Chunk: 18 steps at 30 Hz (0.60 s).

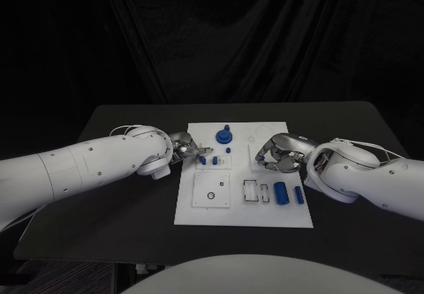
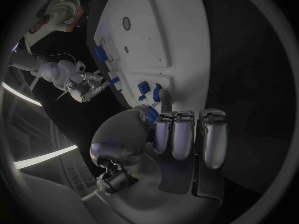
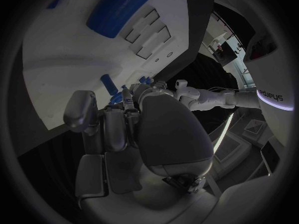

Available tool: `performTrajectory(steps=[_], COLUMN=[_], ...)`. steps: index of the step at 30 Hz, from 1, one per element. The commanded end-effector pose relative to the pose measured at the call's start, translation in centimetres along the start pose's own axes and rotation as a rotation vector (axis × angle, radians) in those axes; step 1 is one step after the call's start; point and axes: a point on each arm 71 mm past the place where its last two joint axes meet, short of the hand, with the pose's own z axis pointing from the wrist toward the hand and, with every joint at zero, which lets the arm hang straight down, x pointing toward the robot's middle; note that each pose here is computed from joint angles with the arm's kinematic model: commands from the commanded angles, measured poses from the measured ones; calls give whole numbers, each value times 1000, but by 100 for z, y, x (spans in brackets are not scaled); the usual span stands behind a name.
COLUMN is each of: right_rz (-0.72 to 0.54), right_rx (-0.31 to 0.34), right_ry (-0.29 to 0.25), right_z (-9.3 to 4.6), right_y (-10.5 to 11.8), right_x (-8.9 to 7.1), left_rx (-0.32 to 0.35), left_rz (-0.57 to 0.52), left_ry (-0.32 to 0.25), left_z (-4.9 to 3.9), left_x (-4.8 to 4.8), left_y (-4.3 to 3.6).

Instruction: Assemble the parts on the task board

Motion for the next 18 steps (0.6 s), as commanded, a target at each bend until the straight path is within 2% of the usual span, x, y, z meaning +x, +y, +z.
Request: performTrajectory(steps=[1,18], right_rz=[-1,-2], right_rx=[21,26], right_ry=[7,11], right_z=[-4,-4], right_y=[-20,-29], right_x=[13,15], left_rx=[41,44], left_rz=[8,8], left_ry=[-26,-25], left_z=[-2,-16], left_x=[-1,10], left_y=[-38,-44])
